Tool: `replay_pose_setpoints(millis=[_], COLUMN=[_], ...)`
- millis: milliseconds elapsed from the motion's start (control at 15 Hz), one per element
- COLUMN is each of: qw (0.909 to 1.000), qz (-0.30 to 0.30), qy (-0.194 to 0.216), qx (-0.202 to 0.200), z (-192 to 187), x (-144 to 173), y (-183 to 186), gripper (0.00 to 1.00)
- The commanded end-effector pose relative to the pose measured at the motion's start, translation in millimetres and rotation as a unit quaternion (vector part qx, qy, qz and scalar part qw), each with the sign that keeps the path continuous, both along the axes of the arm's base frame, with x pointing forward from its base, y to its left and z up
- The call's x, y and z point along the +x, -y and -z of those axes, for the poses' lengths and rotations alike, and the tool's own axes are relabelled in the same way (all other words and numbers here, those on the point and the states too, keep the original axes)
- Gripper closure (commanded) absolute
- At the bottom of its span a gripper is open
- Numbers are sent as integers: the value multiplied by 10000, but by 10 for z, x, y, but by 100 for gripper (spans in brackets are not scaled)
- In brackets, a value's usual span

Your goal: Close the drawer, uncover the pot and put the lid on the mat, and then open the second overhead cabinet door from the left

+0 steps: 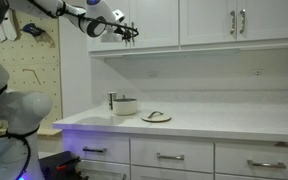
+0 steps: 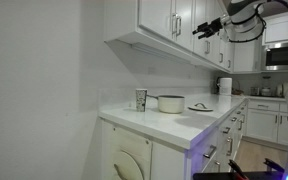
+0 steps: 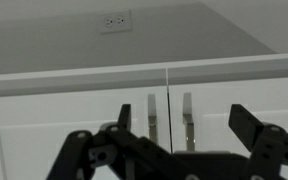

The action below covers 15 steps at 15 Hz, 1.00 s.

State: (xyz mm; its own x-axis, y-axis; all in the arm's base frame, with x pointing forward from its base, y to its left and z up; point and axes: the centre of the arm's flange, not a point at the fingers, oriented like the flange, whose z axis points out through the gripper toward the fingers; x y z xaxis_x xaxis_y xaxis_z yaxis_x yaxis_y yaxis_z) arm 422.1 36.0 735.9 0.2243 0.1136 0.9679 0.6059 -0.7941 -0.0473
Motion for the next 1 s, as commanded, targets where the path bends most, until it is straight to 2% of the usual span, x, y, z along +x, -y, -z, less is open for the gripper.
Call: replay_pose_setpoints(millis=[0,800,867,933], qw=[9997,9974,9975,9980], qz=[-78,-311,-348,-320], qy=[203,566,559,482], qx=[-141,-318,-272,-262], z=[-146,-363,-363,-255], x=[326,1070,1105,844], y=[-61,-286,-295,-237], gripper=[0,0,0,0])
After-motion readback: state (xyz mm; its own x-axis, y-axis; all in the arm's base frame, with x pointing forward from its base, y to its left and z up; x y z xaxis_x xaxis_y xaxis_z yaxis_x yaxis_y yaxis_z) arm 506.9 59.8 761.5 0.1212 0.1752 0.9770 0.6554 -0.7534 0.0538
